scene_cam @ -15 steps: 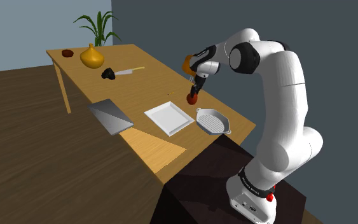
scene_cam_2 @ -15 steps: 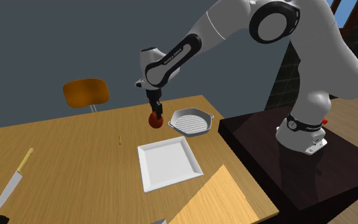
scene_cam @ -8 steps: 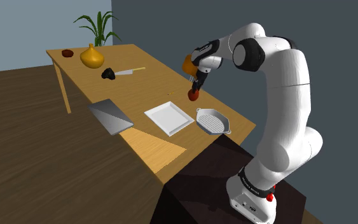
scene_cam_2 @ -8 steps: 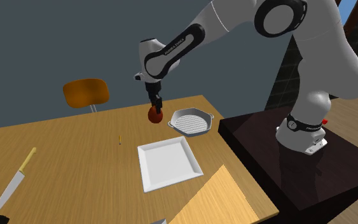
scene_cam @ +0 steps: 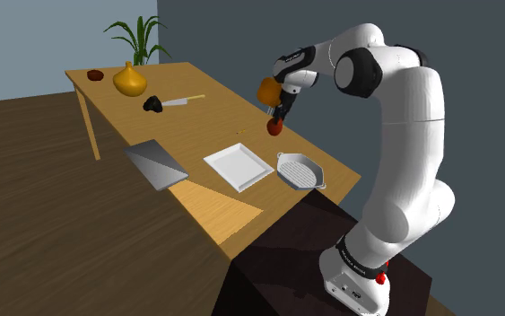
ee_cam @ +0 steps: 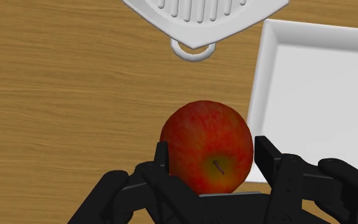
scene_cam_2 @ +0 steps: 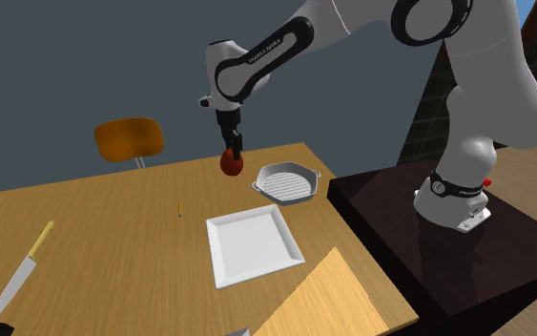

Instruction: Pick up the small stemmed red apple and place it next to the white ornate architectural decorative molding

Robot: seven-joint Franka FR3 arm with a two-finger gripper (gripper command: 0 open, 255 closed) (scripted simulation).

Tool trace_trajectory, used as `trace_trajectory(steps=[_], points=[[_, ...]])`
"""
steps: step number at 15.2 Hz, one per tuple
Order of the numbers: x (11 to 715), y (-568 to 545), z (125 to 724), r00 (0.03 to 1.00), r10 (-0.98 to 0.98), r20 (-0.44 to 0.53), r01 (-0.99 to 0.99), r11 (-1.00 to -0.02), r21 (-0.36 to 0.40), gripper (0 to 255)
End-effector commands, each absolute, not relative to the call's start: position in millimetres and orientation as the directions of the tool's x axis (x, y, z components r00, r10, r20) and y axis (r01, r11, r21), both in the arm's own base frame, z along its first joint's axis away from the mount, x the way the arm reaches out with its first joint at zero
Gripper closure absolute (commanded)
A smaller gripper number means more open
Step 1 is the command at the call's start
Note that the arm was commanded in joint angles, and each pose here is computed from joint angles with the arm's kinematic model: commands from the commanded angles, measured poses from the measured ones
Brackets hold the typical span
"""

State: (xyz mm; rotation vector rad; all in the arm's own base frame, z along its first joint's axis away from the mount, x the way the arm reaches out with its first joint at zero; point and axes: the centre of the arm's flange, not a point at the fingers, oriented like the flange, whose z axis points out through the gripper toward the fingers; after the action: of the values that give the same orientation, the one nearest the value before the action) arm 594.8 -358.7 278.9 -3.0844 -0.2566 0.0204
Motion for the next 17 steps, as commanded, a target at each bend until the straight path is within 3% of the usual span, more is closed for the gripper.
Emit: trace_trajectory(steps=[1, 9, 17], points=[[594.8, -358.8, 288.5, 0.986, 0.165, -0.010, 0.165, -0.985, -0.048, 255], [594.8, -358.8, 326.8, 0.986, 0.165, -0.010, 0.165, -0.985, -0.048, 255], [595.9, -253.3, 327.3, 0.986, 0.165, -0.010, 0.165, -0.985, -0.048, 255]])
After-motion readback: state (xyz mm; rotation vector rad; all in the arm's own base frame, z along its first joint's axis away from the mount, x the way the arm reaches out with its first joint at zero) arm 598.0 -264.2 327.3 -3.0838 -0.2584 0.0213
